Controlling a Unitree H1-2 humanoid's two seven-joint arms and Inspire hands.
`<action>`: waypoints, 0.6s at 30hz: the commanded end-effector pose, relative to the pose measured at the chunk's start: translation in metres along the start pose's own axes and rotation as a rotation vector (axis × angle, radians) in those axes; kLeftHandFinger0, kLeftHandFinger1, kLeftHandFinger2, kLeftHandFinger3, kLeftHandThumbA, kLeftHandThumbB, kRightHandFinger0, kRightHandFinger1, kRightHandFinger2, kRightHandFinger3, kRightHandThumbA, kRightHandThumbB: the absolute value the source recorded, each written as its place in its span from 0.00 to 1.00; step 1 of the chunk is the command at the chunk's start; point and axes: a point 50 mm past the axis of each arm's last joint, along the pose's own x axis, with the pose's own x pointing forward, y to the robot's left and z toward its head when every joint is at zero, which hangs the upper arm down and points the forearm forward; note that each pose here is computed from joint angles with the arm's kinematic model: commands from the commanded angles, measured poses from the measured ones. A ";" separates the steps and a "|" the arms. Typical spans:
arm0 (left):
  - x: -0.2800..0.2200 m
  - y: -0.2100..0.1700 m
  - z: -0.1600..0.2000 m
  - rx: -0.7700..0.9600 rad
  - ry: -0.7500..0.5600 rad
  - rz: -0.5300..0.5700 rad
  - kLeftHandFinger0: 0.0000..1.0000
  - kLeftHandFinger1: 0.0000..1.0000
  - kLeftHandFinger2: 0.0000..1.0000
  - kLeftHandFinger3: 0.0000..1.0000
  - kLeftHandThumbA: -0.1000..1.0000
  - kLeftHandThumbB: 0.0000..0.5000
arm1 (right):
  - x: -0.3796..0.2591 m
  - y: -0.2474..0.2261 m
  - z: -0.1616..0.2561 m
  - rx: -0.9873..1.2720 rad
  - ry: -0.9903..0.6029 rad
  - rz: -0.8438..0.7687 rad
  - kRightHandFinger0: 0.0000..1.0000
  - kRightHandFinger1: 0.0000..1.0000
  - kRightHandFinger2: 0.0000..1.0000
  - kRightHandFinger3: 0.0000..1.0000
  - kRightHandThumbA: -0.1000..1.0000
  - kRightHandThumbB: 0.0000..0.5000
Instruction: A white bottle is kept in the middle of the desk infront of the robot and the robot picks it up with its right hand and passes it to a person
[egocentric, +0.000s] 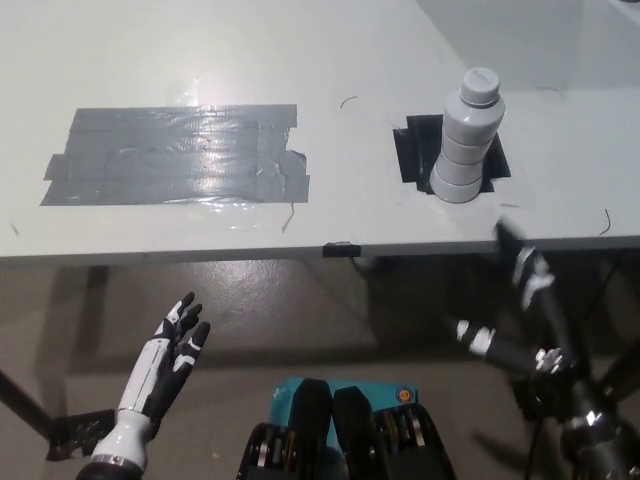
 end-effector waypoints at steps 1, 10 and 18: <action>0.000 0.000 0.008 -0.006 -0.060 0.012 0.93 1.00 1.00 1.00 0.87 0.12 | 0.039 -0.020 0.034 -0.029 -0.110 -0.091 1.00 1.00 1.00 1.00 0.95 0.67; 0.004 0.001 0.012 0.008 -0.076 0.010 0.93 1.00 1.00 1.00 0.89 0.12 | 0.107 -0.041 0.014 -0.031 0.017 -0.134 1.00 1.00 1.00 1.00 0.98 0.64; 0.005 0.001 0.012 0.011 -0.077 0.009 0.93 1.00 1.00 1.00 0.91 0.14 | 0.143 -0.047 -0.007 -0.048 0.137 -0.147 1.00 1.00 1.00 1.00 1.00 0.77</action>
